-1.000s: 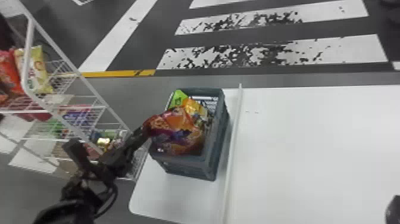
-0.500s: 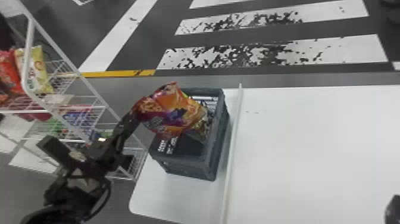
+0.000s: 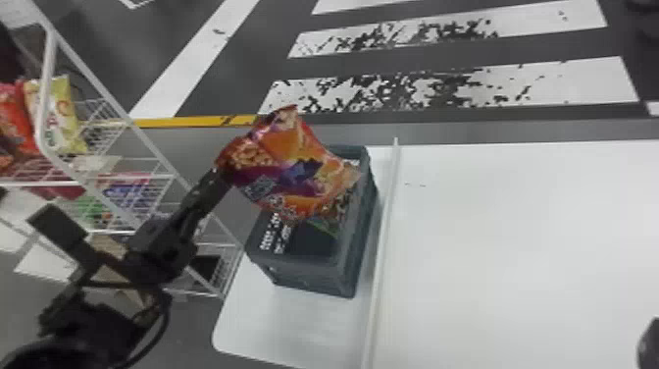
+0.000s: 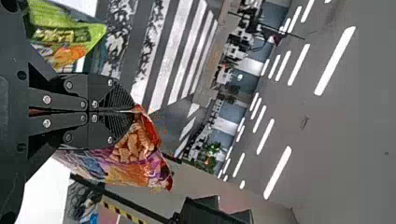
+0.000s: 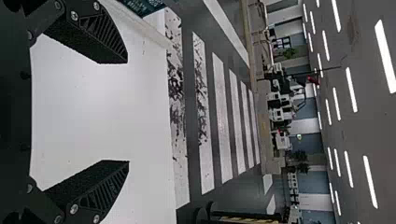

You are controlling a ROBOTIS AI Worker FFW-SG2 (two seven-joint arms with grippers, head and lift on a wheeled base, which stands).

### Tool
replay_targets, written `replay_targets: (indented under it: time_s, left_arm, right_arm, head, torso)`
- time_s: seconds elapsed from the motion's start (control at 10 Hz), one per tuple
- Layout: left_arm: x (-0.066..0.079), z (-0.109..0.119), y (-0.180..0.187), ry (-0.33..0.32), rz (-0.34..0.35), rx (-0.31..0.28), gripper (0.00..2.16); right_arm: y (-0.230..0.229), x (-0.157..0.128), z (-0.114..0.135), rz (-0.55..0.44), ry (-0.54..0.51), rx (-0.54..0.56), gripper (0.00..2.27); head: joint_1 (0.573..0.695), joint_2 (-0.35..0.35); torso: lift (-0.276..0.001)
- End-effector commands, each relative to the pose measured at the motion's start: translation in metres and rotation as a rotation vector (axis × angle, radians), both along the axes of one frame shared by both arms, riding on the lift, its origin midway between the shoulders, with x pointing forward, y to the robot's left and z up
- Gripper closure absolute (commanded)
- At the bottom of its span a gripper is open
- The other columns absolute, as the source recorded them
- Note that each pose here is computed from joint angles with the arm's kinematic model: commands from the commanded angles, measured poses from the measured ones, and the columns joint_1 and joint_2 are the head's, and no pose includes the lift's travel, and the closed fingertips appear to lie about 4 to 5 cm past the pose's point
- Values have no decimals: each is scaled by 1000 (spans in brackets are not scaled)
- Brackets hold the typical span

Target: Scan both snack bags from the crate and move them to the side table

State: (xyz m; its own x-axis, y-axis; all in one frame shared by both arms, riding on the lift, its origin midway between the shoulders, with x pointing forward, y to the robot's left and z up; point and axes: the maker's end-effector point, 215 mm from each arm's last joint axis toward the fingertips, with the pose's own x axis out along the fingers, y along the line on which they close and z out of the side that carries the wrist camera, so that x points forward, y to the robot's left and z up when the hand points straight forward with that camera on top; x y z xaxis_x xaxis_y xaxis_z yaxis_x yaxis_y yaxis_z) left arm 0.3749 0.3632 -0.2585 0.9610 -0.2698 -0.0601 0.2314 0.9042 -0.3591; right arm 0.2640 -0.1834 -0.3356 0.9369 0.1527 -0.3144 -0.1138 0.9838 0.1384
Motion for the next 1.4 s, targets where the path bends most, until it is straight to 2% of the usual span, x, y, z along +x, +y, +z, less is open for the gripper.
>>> replay_targets:
  time_s: [0.0,0.2,0.4,0.5,0.7,0.9,1.0,1.2,1.3]
  left_arm:
    - [-5,-3,-36,65,-66,-46,2071]
    - [0,-3,-62,65,-88,-89,2071]
    - [10,-16,-89,85,-101,-94,2071]
    - [15,-31,-105,109,-119,-113,2071]
    - [28,-74,-143,189,-169,-162,2071]
    - [38,-111,-185,254,-223,-174,2071]
    - [42,-128,-211,285,-261,-206,2071]
    - [51,-165,-258,352,-317,-238,2071]
    - [55,-180,-276,383,-347,-252,2071]
  right_arm:
    - [0,0,-1,0,1,-1,167]
    - [-1,2,1,0,-8,-3,167]
    - [-2,3,3,-1,-14,-4,167]
    - [-2,4,4,-1,-17,-4,167]
    - [-2,5,3,-1,-17,-5,167]
    - [-3,4,2,-3,-14,-7,167]
    - [-3,5,3,-3,-17,-6,167]
    - [-3,5,3,-4,-17,-8,167]
    - [-3,5,3,-4,-17,-8,167]
  head:
    - [695,325]
    - [695,267]
    - [695,209]
    - [695,193]
    - [695,130]
    - [695,51]
    - [695,28]
    - [695,-69]
    - [695,-94]
  torso:
    - [-29]
    - [-29]
    - [-29]
    - [-29]
    - [-29]
    - [-29]
    - [-29]
    - [-29]
    - [-29]
